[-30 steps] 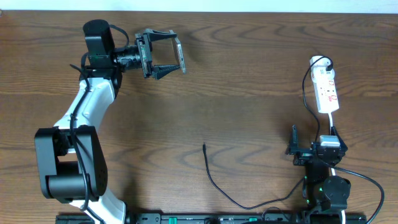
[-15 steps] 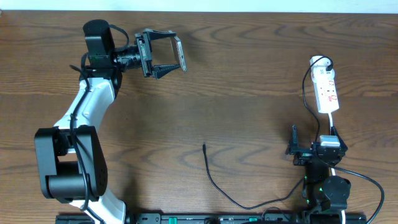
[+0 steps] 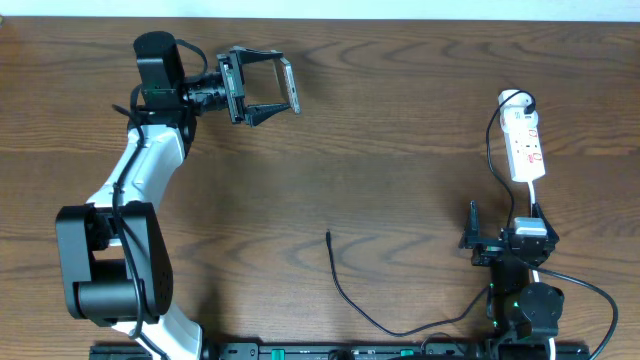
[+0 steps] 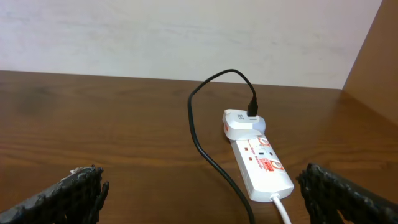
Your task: Plug charger to phone and switch on socket
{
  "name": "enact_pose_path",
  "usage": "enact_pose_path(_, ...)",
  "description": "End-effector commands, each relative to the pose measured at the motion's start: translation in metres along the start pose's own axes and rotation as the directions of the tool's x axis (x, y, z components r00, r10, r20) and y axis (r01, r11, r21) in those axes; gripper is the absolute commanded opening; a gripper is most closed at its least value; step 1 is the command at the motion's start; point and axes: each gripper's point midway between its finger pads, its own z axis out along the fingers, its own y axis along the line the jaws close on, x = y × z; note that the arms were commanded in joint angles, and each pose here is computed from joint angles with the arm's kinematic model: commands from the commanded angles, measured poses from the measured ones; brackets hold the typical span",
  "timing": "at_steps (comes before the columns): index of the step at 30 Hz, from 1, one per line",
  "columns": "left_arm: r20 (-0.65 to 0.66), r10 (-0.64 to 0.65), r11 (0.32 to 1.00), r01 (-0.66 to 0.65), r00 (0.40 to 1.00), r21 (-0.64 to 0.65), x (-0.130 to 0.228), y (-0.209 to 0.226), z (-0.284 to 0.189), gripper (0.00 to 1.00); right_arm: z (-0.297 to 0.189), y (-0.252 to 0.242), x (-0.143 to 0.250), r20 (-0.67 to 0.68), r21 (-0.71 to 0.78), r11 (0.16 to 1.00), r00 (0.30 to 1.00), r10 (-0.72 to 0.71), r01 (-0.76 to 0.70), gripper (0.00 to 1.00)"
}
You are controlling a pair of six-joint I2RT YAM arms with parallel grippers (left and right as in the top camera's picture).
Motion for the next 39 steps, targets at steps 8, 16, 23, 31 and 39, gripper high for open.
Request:
enact_pose_path(8,-0.02,0.056,0.998,-0.056,0.998,0.008,0.018,-0.0123,-0.0034,0.07,-0.0003,0.0003,0.0002,0.001,0.001,1.0,1.0,-0.013,0.013,0.99)
enact_pose_path(16,-0.02,0.061,0.998,-0.061,0.998,0.008,0.0181,-0.0123,-0.0034,0.07,-0.0003,0.0003,0.0002,0.001,0.001,1.0,1.0,-0.013,0.013,0.99)
enact_pose_path(23,-0.02,0.102,0.995,-0.102,0.995,0.009,0.0181,-0.0123,-0.0034,0.08,-0.0003,0.0003,0.0002,0.001,0.001,1.0,1.0,-0.013,0.013,0.99)
enact_pose_path(31,-0.018,0.243,0.97,-0.243,0.97,0.011,0.0177,-0.0122,-0.0033,0.07,-0.0003,0.0003,0.0002,0.001,0.001,1.0,1.0,-0.013,0.013,0.99)
enact_pose_path(39,0.009,0.446,0.895,-0.446,0.895,0.015,0.0124,-0.0123,-0.0032,0.07,-0.0003,0.0003,0.0002,0.001,0.001,1.0,1.0,-0.013,0.013,0.99)
